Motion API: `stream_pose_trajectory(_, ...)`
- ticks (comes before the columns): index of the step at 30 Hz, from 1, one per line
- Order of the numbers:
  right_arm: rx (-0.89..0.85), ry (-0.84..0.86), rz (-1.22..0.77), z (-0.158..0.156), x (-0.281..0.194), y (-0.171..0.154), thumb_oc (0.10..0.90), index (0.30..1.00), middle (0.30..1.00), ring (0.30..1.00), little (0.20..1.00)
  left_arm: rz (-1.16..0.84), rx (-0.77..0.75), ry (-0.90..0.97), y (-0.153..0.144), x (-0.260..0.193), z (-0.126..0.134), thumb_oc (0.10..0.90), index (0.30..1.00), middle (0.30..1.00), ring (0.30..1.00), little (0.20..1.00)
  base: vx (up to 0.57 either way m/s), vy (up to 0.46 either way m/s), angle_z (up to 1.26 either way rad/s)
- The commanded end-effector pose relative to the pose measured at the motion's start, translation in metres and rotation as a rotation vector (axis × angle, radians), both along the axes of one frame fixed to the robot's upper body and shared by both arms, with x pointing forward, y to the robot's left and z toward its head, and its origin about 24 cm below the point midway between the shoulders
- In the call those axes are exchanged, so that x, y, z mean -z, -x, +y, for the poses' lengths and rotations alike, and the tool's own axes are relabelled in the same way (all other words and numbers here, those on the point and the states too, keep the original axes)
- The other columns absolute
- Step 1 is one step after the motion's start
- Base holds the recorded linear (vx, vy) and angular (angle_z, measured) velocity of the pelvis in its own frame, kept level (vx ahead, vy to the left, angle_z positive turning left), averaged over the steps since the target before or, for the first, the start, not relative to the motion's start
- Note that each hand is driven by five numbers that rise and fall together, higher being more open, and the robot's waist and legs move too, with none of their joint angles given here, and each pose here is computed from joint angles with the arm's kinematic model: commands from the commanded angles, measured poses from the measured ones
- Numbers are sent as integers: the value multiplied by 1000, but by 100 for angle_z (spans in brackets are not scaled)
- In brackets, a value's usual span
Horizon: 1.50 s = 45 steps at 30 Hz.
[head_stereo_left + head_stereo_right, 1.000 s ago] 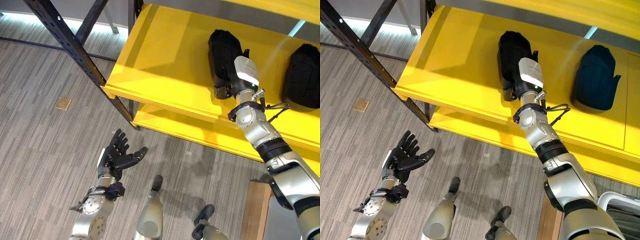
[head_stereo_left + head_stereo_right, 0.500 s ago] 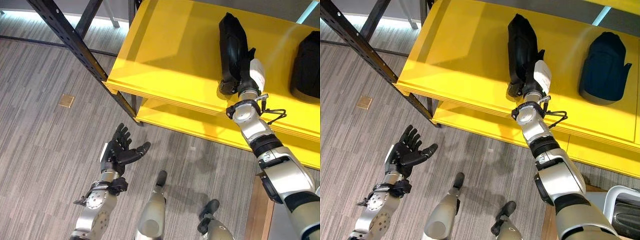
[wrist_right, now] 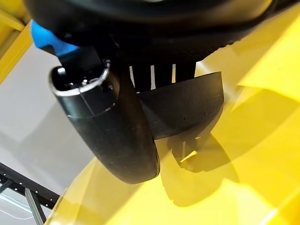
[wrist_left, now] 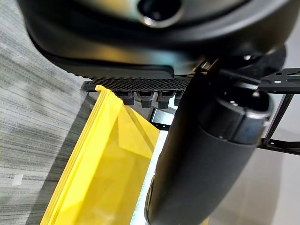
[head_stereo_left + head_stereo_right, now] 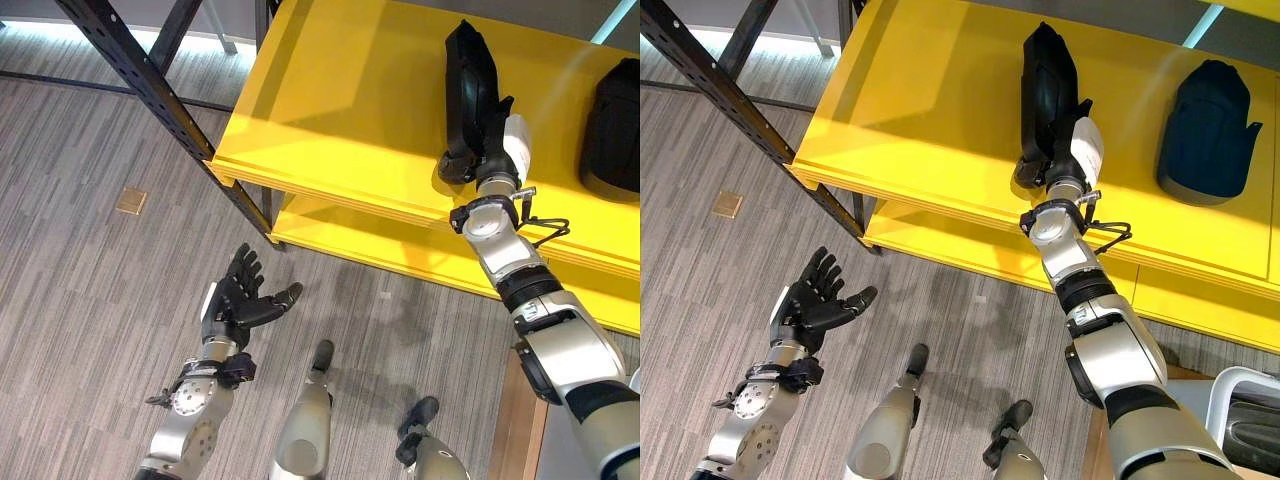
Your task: Move parts from the plastic box to the shelf.
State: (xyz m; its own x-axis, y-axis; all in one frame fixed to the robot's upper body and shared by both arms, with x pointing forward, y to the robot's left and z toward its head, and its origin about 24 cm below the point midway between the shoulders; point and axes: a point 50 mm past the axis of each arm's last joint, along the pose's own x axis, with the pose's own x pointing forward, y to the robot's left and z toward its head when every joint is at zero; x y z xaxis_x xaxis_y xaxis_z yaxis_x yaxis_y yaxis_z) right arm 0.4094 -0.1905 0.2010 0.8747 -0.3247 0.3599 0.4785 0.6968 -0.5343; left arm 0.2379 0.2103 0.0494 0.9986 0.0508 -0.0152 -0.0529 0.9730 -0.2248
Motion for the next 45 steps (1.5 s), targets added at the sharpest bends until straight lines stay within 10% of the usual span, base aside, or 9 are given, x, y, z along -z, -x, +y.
stream_pose_trajectory(1, -15, -9, -340, 13, -88, 6, 400, 300, 300, 300, 300, -232, 28, 24, 2, -44, -2, 900, 1000, 1000, 1000, 1000, 0, 0, 0)
stream_pose_trajectory(33, 54, 4, -408, -4, -100, 13, 400, 300, 300, 300, 300, -247, 53, 9, 0, -47, -4, 900, 1000, 1000, 1000, 1000, 0, 0, 0)
stream_pose_trajectory(38, 6, 9, -379, 1, -96, 11, 900, 1000, 1000, 1000, 1000, -247, 41, 11, 0, -46, -2, 900, 1000, 1000, 1000, 1000, 0, 0, 0)
stream_pose_trajectory(45, -101, 45, -353, 16, -92, 11, 900, 1000, 1000, 1000, 1000, -240, 39, 15, 1, -45, 0, 900, 1000, 1000, 1000, 1000, 0, 0, 0)
